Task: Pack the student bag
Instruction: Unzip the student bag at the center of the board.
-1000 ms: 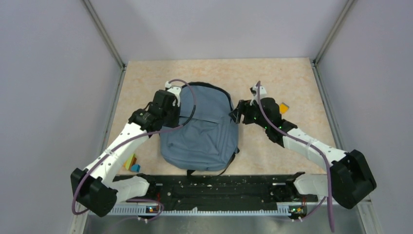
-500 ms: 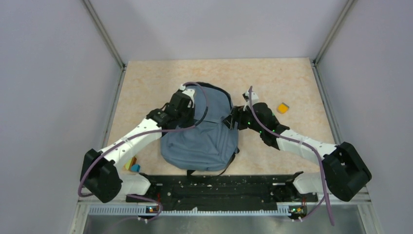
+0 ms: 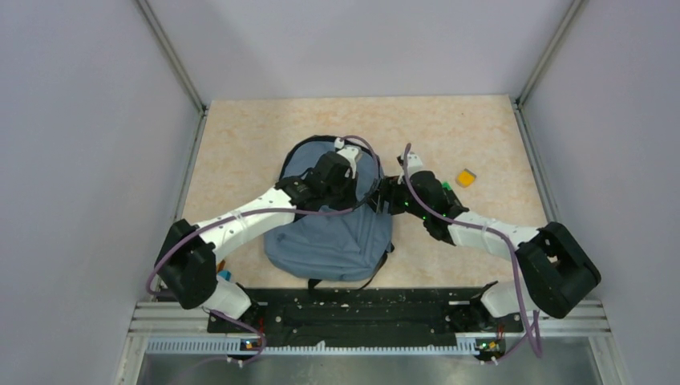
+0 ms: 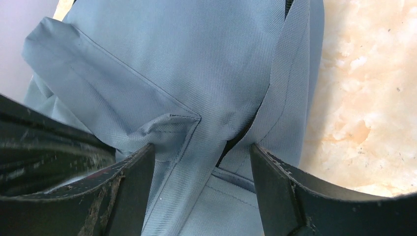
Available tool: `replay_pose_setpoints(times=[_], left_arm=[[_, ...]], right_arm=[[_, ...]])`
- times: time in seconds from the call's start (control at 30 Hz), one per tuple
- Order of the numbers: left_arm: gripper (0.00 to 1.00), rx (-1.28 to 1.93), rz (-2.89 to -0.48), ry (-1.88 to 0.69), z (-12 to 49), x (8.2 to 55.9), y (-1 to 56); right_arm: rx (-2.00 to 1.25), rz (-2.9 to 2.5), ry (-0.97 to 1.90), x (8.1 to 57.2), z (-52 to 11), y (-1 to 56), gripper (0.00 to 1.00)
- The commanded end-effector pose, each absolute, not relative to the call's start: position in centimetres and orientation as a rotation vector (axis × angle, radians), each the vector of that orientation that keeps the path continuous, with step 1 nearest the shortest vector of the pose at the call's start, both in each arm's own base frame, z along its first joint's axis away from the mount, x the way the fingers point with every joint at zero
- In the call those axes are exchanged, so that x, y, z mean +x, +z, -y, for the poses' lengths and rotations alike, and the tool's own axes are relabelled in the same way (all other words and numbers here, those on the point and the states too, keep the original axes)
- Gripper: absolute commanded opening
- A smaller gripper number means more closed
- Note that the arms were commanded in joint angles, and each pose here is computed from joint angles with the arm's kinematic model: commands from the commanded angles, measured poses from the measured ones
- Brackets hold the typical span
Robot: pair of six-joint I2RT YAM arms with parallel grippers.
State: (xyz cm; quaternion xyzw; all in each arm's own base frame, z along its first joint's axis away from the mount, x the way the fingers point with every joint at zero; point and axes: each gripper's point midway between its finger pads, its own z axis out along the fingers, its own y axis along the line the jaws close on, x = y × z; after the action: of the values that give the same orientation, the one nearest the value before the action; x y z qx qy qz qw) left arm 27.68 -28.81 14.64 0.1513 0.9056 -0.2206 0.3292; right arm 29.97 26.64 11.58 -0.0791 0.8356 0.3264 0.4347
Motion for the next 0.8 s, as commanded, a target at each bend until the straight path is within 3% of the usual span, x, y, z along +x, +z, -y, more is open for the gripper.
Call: replay_pose_setpoints(times=[0.0,0.3,0.57,0.63,0.7,0.77], left_arm=[[0.0,0.427,-2.243,-0.754,33.6,27.9,18.4],[0.0,0.534,-2.195,-0.947,38.8,26.3,18.7],[0.0,0.565,-2.2,-0.836,37.9,26.3,17.9],[0.1,0.528,-2.187,-0.776,36.4,26.4,18.4],[0.38,0.461,-2.181,-0.686,34.1,26.7,18.4],[0.54,0.408,-2.179,-0.638,32.1,26.2,18.6]], right_arm=[[-0.188,-2.027,0.821,30.8,-27.4,12.5,0.7],[-0.173,-2.034,0.801,31.0,-27.1,11.9,0.71],[-0.21,-2.012,0.691,31.6,-25.8,13.0,0.75],[-0.241,-1.987,0.634,31.9,-25.2,13.9,0.76],[-0.295,-1.952,0.591,32.2,-24.9,15.2,0.79],[-0.362,-1.913,0.559,32.4,-24.8,16.6,0.79]])
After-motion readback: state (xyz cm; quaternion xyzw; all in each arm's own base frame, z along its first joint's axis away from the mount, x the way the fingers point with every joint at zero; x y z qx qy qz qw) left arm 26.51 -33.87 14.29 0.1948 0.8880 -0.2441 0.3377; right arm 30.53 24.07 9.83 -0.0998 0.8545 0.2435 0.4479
